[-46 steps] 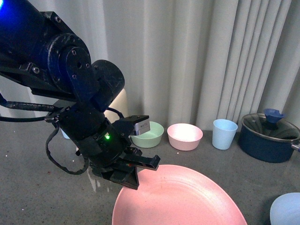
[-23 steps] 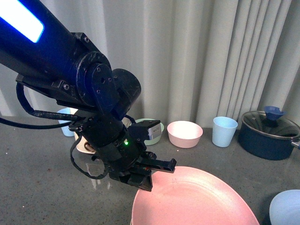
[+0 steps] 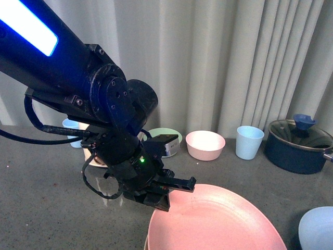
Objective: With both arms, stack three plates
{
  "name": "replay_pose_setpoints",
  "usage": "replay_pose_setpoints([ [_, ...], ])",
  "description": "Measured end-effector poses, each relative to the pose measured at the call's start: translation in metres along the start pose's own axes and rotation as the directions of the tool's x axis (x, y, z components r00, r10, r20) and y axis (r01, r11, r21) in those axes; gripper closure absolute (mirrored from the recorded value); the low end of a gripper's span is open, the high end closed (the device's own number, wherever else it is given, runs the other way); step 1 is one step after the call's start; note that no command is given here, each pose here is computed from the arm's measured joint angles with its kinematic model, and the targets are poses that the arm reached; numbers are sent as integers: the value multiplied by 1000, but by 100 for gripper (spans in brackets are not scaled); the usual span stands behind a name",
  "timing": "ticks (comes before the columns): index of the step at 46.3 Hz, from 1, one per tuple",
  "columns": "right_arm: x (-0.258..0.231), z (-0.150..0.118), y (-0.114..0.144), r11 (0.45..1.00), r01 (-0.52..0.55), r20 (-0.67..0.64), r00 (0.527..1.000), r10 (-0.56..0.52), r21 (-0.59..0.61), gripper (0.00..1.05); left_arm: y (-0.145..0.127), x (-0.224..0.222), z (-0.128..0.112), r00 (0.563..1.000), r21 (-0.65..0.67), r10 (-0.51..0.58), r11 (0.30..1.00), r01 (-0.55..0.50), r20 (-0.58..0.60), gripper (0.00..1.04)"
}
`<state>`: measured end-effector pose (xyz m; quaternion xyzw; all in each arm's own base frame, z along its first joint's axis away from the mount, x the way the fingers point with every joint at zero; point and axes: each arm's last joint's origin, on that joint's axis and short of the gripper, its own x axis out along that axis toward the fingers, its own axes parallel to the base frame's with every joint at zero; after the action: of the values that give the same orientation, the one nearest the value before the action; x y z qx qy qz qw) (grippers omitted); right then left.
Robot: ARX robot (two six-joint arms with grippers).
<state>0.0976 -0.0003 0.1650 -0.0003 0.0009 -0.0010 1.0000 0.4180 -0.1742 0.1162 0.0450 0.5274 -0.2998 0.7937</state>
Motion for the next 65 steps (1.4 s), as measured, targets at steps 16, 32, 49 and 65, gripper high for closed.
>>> replay_pose_setpoints([
  [16,0,0,0,1000,0,0,1000,0,0,7,3,5,0,1000,8,25,1000,-25,8,95],
  [32,0,0,0,1000,0,0,1000,0,0,7,7,3,0,999,22,41,999,-41,8,39],
  [49,0,0,0,1000,0,0,1000,0,0,7,4,-119,27,904,142,167,960,-240,393,7],
  [65,0,0,0,1000,0,0,1000,0,0,7,-26,-258,-70,704,202,200,873,-444,682,9],
])
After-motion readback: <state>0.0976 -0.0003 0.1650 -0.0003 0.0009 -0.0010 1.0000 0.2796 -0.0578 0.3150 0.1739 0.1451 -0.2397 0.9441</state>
